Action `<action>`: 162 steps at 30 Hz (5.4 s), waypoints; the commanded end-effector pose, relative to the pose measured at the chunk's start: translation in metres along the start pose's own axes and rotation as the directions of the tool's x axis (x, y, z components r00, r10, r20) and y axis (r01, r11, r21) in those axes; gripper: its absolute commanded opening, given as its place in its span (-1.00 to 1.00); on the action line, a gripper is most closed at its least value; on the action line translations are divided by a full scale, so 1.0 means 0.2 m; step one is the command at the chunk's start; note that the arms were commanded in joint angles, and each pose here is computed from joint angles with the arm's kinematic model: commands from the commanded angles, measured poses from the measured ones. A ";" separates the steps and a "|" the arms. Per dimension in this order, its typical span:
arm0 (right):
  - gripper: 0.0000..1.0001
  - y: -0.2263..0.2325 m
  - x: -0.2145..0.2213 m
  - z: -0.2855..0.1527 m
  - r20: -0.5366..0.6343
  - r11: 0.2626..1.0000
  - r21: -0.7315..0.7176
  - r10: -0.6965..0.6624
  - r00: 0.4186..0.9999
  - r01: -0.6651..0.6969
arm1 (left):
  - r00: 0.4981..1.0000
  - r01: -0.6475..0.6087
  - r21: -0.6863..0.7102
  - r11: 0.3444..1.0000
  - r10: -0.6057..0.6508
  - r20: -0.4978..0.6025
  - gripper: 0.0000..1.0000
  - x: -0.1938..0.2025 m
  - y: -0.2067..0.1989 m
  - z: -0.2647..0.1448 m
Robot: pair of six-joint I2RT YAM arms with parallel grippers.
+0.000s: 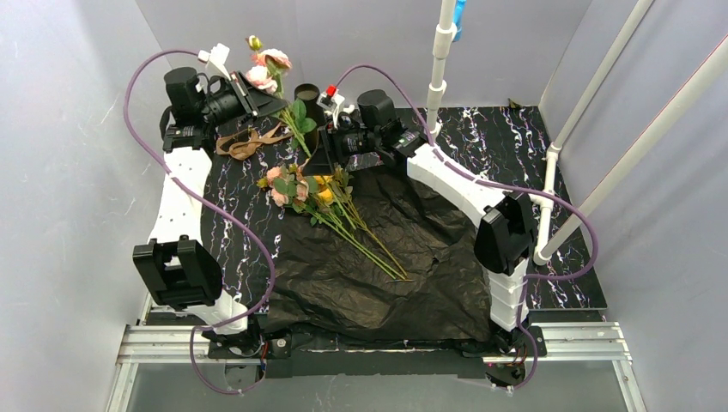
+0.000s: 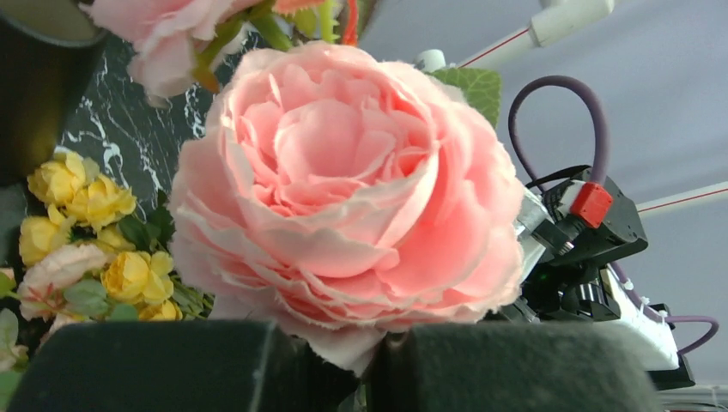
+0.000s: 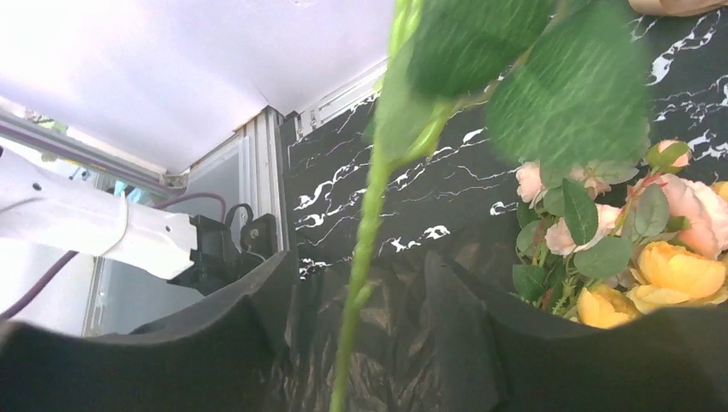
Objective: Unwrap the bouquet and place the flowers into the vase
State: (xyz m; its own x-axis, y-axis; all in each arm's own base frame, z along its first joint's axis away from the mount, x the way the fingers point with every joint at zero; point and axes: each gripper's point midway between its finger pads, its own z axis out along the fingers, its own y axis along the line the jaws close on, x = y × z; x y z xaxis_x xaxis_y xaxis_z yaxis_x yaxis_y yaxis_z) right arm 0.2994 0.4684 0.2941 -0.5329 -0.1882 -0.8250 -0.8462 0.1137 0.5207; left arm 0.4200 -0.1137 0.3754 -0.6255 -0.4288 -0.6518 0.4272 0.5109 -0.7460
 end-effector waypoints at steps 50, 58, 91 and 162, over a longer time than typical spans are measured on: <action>0.87 -0.54 0.22 -0.55 -0.170 0.928 0.371 0.115 0.979 -0.044 | 0.632 -0.662 -0.322 0.677 0.735 0.248 -0.75 -0.78 0.21 0.67; 0.61 -0.57 0.36 -0.56 -0.240 0.928 0.369 0.145 0.960 -0.048 | 0.670 -0.623 -0.352 0.698 0.709 0.221 0.04 -0.75 0.24 0.64; 0.12 -0.56 1.10 -0.34 -0.620 0.921 0.359 0.116 0.776 0.149 | 0.618 -0.651 -0.512 0.561 0.783 0.072 0.96 -0.26 -0.22 -0.36; -0.93 0.22 -0.03 -0.31 0.124 0.939 0.230 -0.289 0.949 0.256 | 0.972 -0.234 0.095 0.967 0.235 0.004 -0.97 0.13 -0.41 0.03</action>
State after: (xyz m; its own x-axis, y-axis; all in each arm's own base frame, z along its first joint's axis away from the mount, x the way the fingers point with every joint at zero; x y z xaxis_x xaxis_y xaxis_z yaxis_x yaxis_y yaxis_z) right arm 0.2655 0.4127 0.3165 -0.3236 -0.1180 -0.9388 -0.9127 0.3005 0.2769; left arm 0.3720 -0.1752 0.3893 -0.6089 -0.3244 -0.7239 0.5385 0.5011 -0.6775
